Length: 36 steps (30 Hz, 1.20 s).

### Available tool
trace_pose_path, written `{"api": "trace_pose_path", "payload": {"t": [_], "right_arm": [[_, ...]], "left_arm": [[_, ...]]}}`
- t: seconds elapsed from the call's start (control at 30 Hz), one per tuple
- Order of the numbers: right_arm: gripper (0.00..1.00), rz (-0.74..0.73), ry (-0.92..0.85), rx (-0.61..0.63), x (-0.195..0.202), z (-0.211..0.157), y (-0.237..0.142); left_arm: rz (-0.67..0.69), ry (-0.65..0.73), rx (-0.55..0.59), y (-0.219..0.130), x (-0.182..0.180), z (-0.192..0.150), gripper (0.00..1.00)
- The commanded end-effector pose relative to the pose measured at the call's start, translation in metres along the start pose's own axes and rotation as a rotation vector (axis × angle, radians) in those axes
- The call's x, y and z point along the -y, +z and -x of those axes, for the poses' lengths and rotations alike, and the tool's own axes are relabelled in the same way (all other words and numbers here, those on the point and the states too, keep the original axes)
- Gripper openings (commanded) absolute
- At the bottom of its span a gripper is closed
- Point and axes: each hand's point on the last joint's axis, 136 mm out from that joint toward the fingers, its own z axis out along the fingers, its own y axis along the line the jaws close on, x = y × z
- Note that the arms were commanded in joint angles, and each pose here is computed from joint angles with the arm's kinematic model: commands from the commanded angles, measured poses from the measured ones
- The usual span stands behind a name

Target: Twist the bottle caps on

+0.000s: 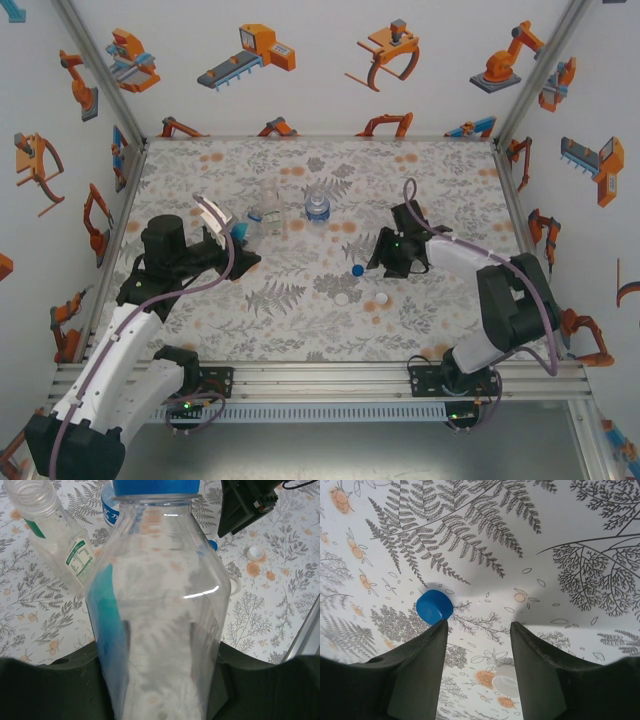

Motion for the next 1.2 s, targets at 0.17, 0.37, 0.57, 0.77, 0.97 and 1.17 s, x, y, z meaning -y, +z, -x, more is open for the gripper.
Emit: {"api": "trace_pose_path", "payload": {"t": [0.17, 0.37, 0.57, 0.77, 0.97, 1.17], "right_arm": [[0.54, -0.198, -0.200, -0.001, -0.021, 0.003, -0.002], [0.51, -0.195, -0.261, -0.019, -0.044, 0.000, 0.012], [0.49, -0.217, -0.300, -0.046, -0.054, -0.006, 0.025], [0.46, -0.243, -0.322, -0.052, -0.055, -0.008, 0.030], [0.42, -0.258, -0.342, -0.054, -0.055, -0.009, 0.032], [0.40, -0.264, -0.346, -0.058, -0.054, -0.010, 0.035]], "left_arm": [[-0.014, 0.012, 0.037, -0.005, 0.004, 0.017, 0.03], [-0.014, 0.012, 0.037, -0.005, 0.003, 0.016, 0.03], [-0.014, 0.008, 0.033, -0.004, 0.003, 0.016, 0.03], [-0.017, 0.005, 0.029, -0.004, 0.003, 0.015, 0.03], [-0.018, 0.004, 0.026, -0.003, 0.003, 0.015, 0.03], [-0.018, 0.003, 0.022, -0.004, 0.003, 0.014, 0.03]]}}
